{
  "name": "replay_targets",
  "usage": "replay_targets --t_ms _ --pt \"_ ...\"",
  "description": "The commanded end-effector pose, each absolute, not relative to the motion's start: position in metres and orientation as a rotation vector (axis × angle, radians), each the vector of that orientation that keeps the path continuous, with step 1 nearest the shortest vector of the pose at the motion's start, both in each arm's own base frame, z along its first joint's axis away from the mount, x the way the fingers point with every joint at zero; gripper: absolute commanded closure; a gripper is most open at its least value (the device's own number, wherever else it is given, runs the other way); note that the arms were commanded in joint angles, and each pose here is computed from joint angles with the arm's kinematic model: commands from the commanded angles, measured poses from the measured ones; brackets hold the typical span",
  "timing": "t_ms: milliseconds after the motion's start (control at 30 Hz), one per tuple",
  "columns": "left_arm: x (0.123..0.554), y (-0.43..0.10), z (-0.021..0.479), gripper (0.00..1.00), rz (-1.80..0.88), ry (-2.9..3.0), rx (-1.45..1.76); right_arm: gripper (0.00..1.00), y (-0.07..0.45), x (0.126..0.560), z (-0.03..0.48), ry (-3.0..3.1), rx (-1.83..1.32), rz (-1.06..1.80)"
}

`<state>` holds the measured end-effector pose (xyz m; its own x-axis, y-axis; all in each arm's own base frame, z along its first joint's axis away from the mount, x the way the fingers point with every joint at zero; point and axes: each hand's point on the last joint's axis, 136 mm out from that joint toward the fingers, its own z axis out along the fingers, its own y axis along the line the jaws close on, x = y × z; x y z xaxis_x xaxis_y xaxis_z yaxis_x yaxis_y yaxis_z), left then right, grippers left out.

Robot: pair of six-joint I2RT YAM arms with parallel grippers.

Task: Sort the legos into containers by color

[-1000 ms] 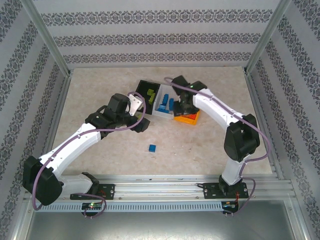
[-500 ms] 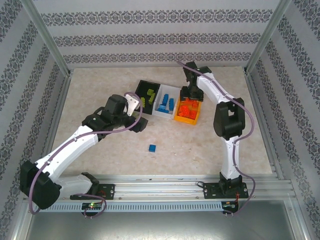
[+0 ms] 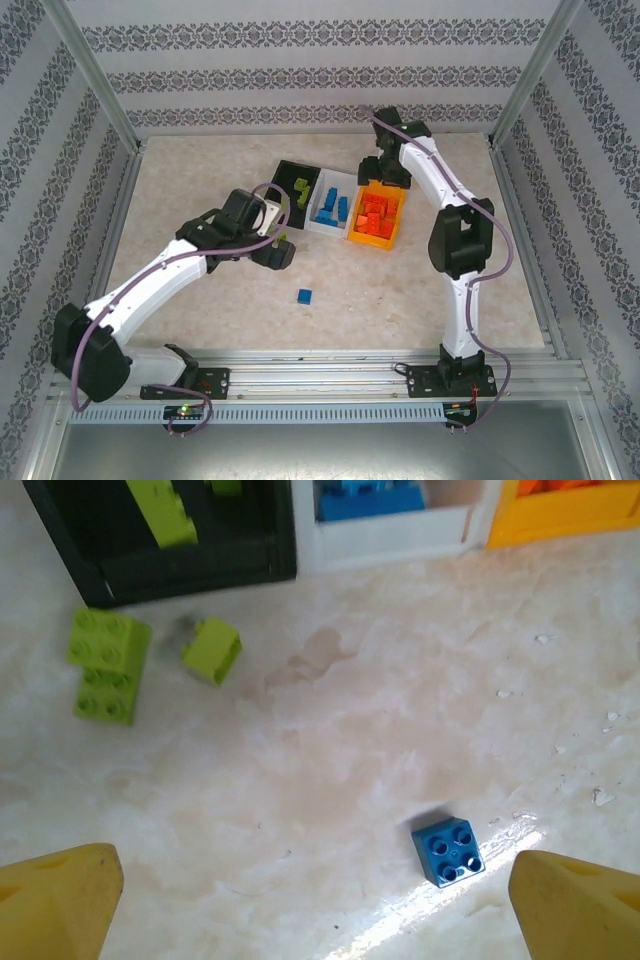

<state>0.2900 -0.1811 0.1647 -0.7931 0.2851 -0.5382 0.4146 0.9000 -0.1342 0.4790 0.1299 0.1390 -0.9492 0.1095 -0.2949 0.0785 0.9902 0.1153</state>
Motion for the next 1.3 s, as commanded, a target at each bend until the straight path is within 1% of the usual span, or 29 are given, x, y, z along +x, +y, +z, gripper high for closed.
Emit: replay_targets --t_ms 0,100,233,333,467,567,767,867,933,1100,1167,1267 --pt "0.264 -0.174 0.141 0.04 -0.369 2.757 0.314 0.20 0.136 0.467 0.181 2.749 0.149 0.258" --pt "0.248 -0.180 0.119 0.06 -0.400 2.856 0.171 0.20 0.136 0.453 0.187 2.731 0.147 0.301" --pt "0.244 -0.202 0.100 0.07 -0.444 2.907 0.090 0.20 0.142 0.430 0.189 2.718 0.145 0.397" --pt "0.241 -0.224 0.085 0.07 -0.469 2.960 0.121 0.20 0.145 0.413 0.183 2.730 0.135 0.435" --pt "0.226 -0.250 0.059 0.11 -0.462 3.053 0.237 0.19 0.146 0.396 0.174 2.745 0.145 0.473" --pt "0.220 -0.257 0.047 0.13 -0.426 3.095 0.291 0.20 0.146 0.387 0.170 2.754 0.143 0.484" --pt "0.225 -0.262 0.036 0.19 -0.407 3.111 0.307 0.20 0.145 0.374 0.167 2.759 0.136 0.500" --pt "0.225 -0.262 0.031 0.24 -0.383 3.127 0.313 0.20 0.145 0.370 0.164 2.763 0.138 0.505" --pt "0.224 -0.261 0.028 0.30 -0.370 3.139 0.314 0.20 0.145 0.368 0.161 2.768 0.142 0.512" --pt "0.224 -0.260 0.027 0.37 -0.323 3.148 0.331 0.20 0.148 0.367 0.157 2.770 0.153 0.543" --pt "0.224 -0.258 0.027 0.43 -0.307 3.150 0.332 0.20 0.149 0.368 0.157 2.767 0.157 0.554" --pt "0.223 -0.258 0.028 0.55 -0.300 3.152 0.341 0.21 0.152 0.371 0.158 2.763 0.161 0.571"
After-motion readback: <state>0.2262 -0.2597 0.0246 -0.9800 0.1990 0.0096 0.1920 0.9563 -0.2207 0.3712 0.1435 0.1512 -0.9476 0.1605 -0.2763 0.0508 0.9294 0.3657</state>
